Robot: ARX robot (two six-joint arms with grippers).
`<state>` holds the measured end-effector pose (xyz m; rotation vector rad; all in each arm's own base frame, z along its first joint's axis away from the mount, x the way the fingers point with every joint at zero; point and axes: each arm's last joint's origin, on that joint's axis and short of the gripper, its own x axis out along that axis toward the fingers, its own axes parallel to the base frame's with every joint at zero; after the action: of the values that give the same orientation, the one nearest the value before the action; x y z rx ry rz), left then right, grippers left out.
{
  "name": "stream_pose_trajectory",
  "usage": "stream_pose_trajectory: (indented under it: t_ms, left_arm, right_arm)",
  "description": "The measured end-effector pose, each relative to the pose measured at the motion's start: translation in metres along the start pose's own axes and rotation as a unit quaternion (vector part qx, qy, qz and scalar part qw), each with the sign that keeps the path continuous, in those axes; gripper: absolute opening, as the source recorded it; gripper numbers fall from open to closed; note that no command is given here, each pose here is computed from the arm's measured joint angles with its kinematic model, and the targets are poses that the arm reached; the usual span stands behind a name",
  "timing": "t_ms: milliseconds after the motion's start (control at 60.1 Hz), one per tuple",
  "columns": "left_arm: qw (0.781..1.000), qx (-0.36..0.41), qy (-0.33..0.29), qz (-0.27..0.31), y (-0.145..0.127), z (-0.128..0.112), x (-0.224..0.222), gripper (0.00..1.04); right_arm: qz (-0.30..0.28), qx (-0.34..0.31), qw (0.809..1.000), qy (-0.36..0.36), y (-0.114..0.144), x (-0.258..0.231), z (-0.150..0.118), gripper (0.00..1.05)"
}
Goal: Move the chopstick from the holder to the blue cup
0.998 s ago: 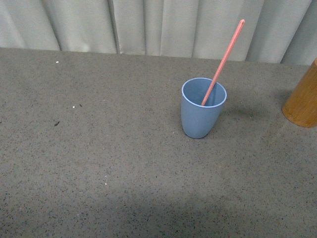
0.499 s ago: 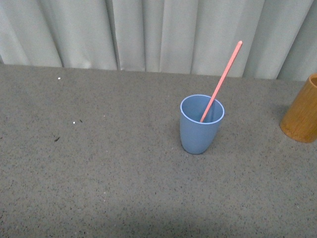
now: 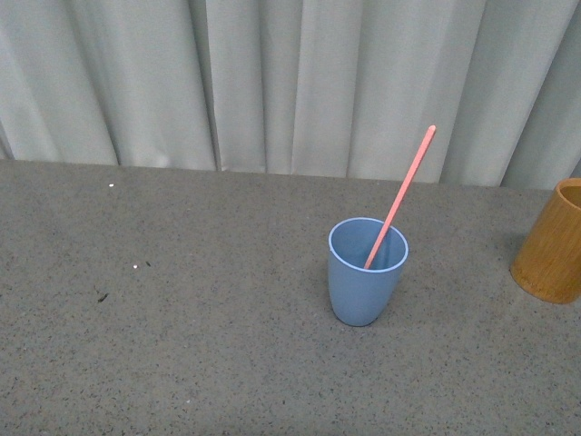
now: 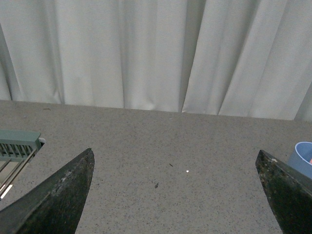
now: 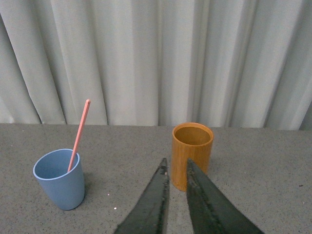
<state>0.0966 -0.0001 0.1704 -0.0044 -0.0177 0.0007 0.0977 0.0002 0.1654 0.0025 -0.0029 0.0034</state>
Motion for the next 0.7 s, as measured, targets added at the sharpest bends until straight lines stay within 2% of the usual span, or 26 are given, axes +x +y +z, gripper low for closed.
stream_pose_trajectory:
  t_ms: [416, 699]
  left_arm:
    - [1.000, 0.000, 0.000, 0.000, 0.0000, 0.0000, 0.0000, 0.98]
    - [1.000, 0.000, 0.000, 0.000, 0.0000, 0.0000, 0.0000, 0.98]
  right_arm:
    - [0.000, 0.000, 1.000, 0.000, 0.0000, 0.0000, 0.0000, 0.97]
    - [0.000, 0.000, 1.000, 0.000, 0.0000, 0.0000, 0.0000, 0.95]
